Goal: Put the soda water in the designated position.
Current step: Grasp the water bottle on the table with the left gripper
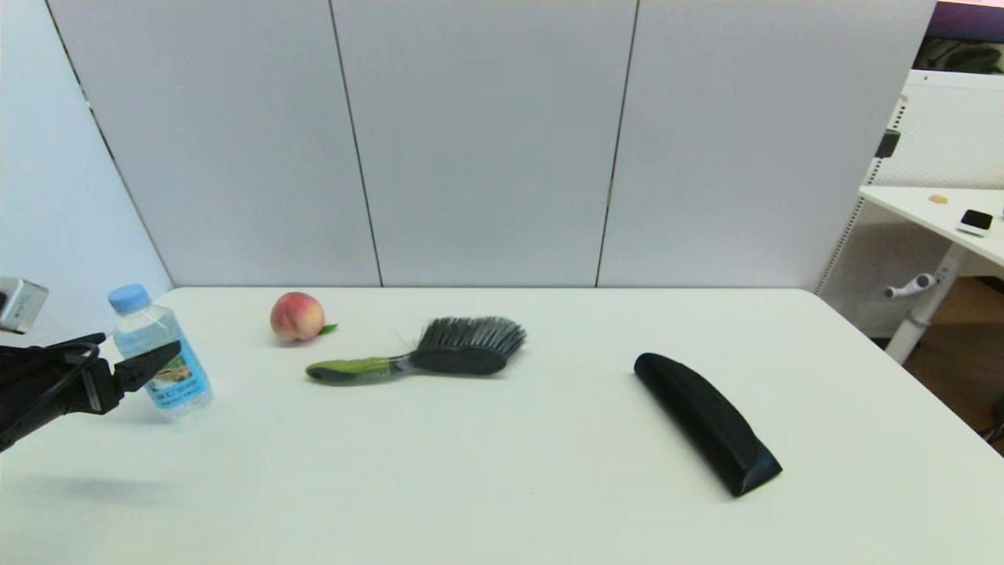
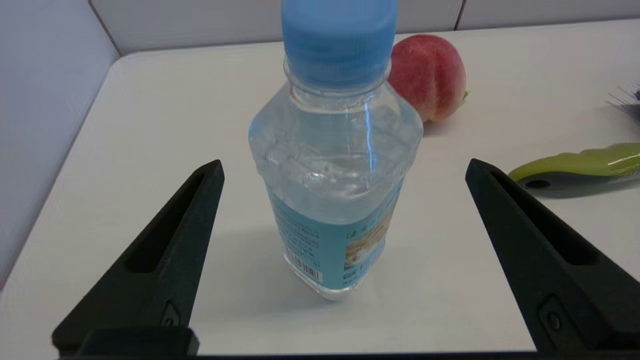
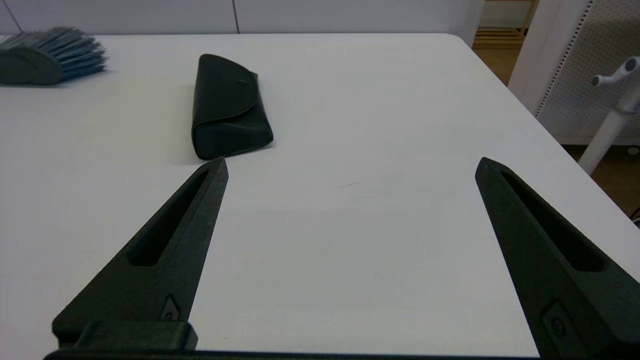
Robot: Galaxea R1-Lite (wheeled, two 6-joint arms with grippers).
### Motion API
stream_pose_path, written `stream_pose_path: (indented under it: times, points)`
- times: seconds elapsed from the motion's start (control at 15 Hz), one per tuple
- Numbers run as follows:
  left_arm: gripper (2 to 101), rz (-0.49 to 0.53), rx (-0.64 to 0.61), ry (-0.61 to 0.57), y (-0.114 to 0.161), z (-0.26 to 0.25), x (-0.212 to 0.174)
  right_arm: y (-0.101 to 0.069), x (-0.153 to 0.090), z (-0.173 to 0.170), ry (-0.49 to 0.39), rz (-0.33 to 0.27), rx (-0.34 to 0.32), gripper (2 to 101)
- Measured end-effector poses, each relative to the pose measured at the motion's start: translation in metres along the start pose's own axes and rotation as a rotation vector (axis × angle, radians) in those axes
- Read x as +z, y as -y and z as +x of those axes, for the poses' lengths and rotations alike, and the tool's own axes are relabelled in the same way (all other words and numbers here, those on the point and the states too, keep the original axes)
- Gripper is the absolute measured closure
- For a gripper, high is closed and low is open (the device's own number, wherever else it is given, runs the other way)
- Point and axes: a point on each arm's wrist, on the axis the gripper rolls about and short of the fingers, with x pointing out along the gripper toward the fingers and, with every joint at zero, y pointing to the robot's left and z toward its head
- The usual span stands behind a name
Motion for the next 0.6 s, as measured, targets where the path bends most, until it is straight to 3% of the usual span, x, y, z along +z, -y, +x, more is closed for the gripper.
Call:
stream_pose_path:
  times: [0.6]
  points:
    - [5.4,-0.019,0.006,0.049,-0.01,0.019,-0.01,0.0,0.0,0.0,0.0,0.0,-0.001,4.3]
